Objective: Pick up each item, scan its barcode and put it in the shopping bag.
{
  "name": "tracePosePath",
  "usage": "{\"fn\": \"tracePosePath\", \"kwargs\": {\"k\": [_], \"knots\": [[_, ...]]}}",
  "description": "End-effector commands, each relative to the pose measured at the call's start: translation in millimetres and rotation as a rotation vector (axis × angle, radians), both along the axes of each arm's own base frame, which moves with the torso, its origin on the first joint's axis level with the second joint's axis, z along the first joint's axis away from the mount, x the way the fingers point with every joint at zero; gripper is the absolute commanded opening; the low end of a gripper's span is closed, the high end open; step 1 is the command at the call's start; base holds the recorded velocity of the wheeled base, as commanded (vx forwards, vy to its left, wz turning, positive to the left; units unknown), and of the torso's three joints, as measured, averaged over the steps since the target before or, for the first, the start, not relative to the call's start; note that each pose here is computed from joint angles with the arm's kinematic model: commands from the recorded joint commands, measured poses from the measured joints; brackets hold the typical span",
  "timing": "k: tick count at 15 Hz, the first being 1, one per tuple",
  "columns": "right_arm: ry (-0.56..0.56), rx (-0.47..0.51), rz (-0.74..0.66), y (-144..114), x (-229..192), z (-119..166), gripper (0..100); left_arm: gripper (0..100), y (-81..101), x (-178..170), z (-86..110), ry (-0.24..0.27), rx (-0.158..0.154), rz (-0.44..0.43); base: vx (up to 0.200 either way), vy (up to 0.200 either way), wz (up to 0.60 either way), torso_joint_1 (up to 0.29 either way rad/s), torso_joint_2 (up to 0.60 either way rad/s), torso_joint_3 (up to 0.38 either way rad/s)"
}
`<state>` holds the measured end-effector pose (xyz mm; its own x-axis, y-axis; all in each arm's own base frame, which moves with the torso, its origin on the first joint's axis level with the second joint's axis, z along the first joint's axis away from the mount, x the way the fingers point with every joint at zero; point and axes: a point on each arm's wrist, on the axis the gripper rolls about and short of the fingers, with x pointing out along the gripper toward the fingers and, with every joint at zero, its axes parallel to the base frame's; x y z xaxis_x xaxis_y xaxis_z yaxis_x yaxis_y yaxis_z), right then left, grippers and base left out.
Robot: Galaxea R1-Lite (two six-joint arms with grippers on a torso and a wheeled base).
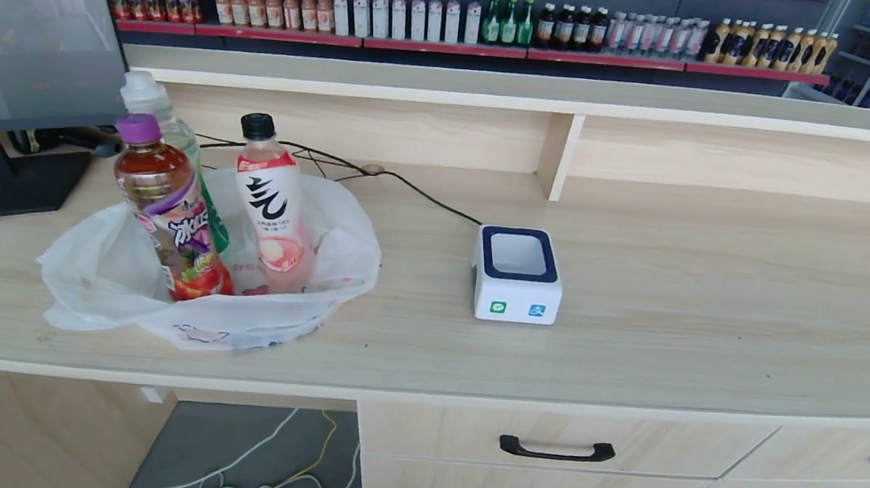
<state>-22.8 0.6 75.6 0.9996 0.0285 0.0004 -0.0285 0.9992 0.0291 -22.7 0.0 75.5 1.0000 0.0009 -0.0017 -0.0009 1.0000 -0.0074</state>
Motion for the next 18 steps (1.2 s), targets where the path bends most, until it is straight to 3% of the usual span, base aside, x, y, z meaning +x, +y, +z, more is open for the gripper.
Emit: {"fn": "tracePosePath", "kwargs": {"k": [1,5,18], "knots": [[0.0,0.0,0.001,0.0,0.0,-0.1,100,100,0.0,0.0,0.0,0.0,0.0,0.001,0.0,-0.2,0.0,0.002,0.0,0.002],[0.0,-0.006,0.001,0.0,0.0,-0.1,100,100,0.0,0.0,0.0,0.0,0.0,-0.001,0.0,-0.2,0.0,0.0,0.0,0.004],[0.0,-0.003,0.001,0.0,0.0,-0.1,100,100,0.0,0.0,0.0,0.0,0.001,0.001,0.0,0.0,0.0,0.0,0.0,0.0]]}}
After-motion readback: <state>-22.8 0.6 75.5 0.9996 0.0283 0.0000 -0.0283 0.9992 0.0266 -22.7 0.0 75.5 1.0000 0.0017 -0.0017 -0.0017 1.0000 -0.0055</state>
